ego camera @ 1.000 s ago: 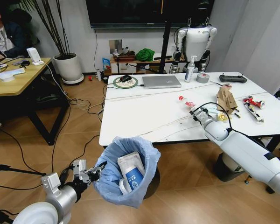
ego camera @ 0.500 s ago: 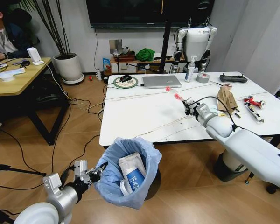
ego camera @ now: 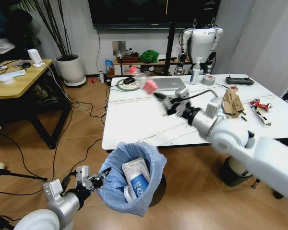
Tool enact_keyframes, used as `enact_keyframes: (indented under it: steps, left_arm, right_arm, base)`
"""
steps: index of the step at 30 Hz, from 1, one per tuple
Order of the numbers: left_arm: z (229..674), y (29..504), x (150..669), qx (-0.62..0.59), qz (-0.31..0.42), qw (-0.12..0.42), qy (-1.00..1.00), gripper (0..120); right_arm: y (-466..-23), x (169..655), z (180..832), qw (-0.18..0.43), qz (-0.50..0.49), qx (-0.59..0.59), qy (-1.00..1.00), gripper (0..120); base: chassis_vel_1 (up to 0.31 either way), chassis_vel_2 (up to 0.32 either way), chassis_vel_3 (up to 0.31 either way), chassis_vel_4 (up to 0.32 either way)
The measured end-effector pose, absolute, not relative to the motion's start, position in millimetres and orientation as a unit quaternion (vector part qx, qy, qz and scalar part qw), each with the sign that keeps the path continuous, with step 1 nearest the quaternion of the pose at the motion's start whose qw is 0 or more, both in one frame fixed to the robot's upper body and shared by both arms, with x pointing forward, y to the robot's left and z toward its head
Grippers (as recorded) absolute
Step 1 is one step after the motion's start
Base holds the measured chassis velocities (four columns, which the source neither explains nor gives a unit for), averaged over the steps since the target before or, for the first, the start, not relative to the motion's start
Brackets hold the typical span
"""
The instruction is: Pick up the trash bin and place the trash from the table into it.
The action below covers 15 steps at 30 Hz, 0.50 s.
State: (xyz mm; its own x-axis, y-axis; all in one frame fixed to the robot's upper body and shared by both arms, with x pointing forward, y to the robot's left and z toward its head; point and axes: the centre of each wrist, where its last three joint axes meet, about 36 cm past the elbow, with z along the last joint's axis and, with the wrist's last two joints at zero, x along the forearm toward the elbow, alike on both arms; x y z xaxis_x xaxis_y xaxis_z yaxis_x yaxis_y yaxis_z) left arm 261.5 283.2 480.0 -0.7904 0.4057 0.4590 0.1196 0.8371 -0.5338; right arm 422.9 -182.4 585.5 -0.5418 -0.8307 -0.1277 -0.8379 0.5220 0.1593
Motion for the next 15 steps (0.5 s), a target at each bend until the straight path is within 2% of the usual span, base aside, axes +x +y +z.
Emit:
enact_keyframes:
  steps: [8, 15]
  left_arm:
    - [481, 285, 263, -0.147, 0.245, 0.295, -0.912, 0]
    - [482, 286, 265, -0.144, 0.249, 0.293, -0.912, 0]
  right_arm:
    - [-142, 401, 558, 0.014, 0.157, -0.564, 0.811, 0]
    - [-137, 402, 526, 0.006, 0.149, -0.599, 0.787, 0]
  base:
    - [0.0, 0.0, 0.0, 0.0]
    - [0.0, 0.0, 0.0, 0.0]
